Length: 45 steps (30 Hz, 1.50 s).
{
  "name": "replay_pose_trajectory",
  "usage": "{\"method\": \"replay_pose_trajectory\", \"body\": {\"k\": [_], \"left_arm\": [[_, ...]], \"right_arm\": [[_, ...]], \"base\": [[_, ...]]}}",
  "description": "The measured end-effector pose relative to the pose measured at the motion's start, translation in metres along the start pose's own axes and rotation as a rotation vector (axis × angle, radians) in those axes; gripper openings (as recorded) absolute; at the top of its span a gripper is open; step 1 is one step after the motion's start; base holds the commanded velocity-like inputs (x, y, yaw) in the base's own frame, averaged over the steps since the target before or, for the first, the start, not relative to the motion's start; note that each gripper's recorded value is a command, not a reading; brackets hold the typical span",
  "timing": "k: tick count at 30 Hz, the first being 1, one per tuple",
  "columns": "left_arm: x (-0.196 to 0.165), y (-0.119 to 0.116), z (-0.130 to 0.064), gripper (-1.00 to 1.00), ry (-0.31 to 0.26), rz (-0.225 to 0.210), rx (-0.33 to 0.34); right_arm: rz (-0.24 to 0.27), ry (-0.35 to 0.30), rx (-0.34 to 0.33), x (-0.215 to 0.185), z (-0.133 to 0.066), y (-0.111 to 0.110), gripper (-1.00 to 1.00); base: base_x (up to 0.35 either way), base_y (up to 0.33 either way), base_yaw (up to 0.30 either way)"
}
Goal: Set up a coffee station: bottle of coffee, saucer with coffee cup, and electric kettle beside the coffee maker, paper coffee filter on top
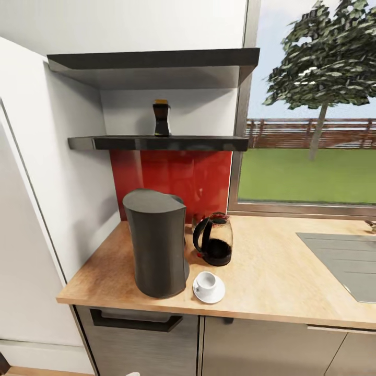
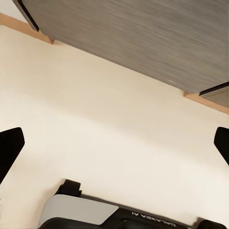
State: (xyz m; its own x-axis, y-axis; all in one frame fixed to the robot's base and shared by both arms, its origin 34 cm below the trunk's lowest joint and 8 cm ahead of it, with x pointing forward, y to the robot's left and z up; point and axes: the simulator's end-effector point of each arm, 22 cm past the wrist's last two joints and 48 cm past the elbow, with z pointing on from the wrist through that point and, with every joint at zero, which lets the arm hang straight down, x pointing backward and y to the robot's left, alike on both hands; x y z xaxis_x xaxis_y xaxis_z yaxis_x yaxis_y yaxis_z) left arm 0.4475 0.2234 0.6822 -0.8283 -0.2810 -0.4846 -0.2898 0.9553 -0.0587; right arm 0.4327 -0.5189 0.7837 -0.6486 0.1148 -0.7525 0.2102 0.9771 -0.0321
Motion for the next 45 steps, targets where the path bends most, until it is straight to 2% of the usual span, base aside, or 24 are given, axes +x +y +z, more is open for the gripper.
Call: {"method": "replay_pose_trajectory", "body": {"k": [4, 5, 7, 11, 14, 16, 19, 27, 39, 40, 41, 42, 43, 44, 45], "left_arm": [[0.000, 0.002, -0.003, 1.00, 0.000, 0.000, -0.003], [0.000, 0.003, -0.004, 1.00, 0.000, 0.000, -0.003], [0.000, 0.003, -0.005, 1.00, 0.000, 0.001, -0.003], [0.000, 0.003, -0.009, 1.00, 0.000, 0.001, -0.003], [0.000, 0.003, -0.011, 1.00, 0.000, 0.000, -0.002], [0.007, 0.019, -0.010, 1.00, 0.011, 0.024, -0.024], [0.019, 0.029, -0.011, 1.00, 0.025, 0.027, -0.040], [0.038, 0.065, -0.012, 1.00, 0.034, -0.022, -0.066], [0.029, 0.107, -0.010, 1.00, 0.019, -0.090, -0.081], [-0.007, 0.093, -0.012, 1.00, -0.071, -0.310, 0.148], [-0.062, 0.127, -0.034, 1.00, -0.184, -0.273, 0.368], [-0.119, 0.192, -0.083, 1.00, -0.300, -0.185, 0.539], [-0.149, 0.233, -0.127, 1.00, -0.359, -0.106, 0.637], [-0.157, 0.250, -0.137, 1.00, -0.372, -0.088, 0.631], [-0.148, 0.219, -0.131, 1.00, -0.368, -0.103, 0.683]], "right_arm": [[0.001, 0.047, 0.075, 0.016, -0.005, -0.035, 1.00], [-0.043, 0.109, 0.061, 0.041, -0.011, -0.033, 1.00], [-0.067, 0.165, 0.022, 0.064, -0.014, -0.019, 1.00], [-0.061, 0.219, -0.028, 0.088, -0.018, 0.002, 1.00], [-0.057, 0.225, -0.038, 0.091, -0.020, 0.007, 1.00], [-0.063, 0.217, -0.059, 0.087, -0.015, 0.019, 1.00], [-0.053, 0.212, -0.082, 0.086, -0.012, 0.034, 1.00], [-0.032, 0.207, -0.122, 0.087, -0.007, 0.067, 1.00], [-0.031, 0.207, -0.127, 0.088, -0.006, 0.071, 1.00], [-0.031, 0.207, -0.127, 0.088, -0.006, 0.071, 1.00], [-0.031, 0.207, -0.127, 0.088, -0.006, 0.071, 1.00], [-0.031, 0.207, -0.128, 0.088, -0.006, 0.071, 1.00], [-0.030, 0.206, -0.128, 0.088, -0.006, 0.072, 1.00], [-0.029, 0.206, -0.129, 0.088, -0.006, 0.073, 1.00], [-0.029, 0.206, -0.130, 0.088, -0.006, 0.073, 1.00]], "base": [[0.000, 0.000, 0.000], [0.000, 0.000, 0.000], [0.000, 0.000, 0.000], [0.000, 0.000, 0.000], [0.000, 0.000, 0.000], [0.000, 0.000, 0.000], [0.000, 0.000, 0.000], [0.000, 0.000, 0.000], [0.000, 0.000, 0.000], [0.000, 0.000, 0.000], [0.000, 0.000, 0.000], [0.000, 0.000, 0.000], [0.000, 0.000, 0.000], [0.000, 0.000, 0.000], [0.000, 0.000, 0.000]]}}
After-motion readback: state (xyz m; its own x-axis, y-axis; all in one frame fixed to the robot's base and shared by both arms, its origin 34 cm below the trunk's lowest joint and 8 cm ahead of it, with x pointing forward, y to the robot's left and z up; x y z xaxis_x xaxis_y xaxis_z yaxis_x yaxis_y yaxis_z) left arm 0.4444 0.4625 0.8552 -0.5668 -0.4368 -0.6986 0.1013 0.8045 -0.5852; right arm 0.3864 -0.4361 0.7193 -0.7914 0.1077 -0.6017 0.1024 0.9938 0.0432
